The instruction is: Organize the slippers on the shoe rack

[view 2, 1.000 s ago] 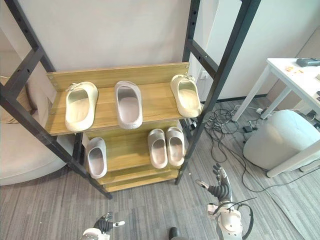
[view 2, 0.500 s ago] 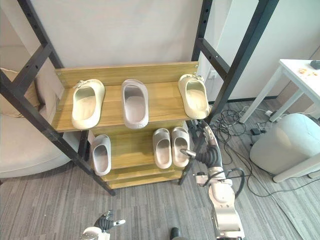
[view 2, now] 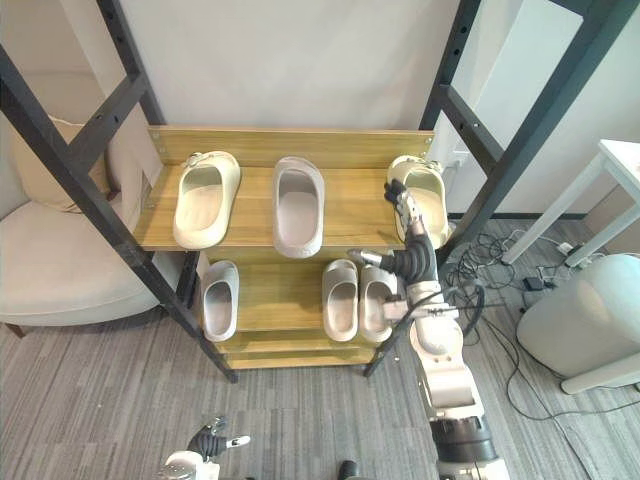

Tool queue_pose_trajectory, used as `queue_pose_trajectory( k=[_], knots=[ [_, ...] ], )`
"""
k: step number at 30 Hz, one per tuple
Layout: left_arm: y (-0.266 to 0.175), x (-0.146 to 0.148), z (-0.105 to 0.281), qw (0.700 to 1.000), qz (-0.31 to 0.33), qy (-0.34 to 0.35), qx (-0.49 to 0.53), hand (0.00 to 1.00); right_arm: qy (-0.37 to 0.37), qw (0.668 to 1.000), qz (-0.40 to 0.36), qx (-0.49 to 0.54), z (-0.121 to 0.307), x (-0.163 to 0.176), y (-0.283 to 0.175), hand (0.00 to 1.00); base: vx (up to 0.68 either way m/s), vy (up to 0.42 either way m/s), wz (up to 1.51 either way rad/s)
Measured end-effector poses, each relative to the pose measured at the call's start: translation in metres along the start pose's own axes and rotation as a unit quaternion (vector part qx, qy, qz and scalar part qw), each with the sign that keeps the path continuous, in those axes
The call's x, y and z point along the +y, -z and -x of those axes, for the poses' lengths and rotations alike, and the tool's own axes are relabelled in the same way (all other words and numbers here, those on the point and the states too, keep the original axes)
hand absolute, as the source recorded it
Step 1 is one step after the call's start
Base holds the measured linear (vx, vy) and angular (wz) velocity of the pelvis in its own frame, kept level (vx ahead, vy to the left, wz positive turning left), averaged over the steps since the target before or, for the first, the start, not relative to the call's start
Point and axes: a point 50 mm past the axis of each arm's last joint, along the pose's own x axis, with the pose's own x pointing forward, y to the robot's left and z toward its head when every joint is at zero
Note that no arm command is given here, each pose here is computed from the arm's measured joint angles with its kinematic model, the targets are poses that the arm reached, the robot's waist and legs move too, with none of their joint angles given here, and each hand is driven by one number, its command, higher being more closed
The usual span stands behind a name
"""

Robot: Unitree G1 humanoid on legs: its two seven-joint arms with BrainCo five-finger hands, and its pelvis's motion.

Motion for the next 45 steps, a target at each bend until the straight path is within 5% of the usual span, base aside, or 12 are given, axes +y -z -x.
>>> queue_pose_trajectory(
  k=[19, 45],
  knots=[
    [-0.009, 0.005, 0.0, 1.0, 0.01, -0.007, -0.024, 0.0, -0.004, 0.995, 0.091, 0.039, -0.099, -0.016, -0.003, 0.0, -0.01, -0.002, 0.1],
    [-0.039, 0.013, -0.005, 0.997, 0.024, -0.012, -0.07, 0.0, 0.009, 0.986, 0.115, 0.119, -0.145, -0.022, -0.008, 0.0, -0.01, -0.005, 0.09]
  ],
)
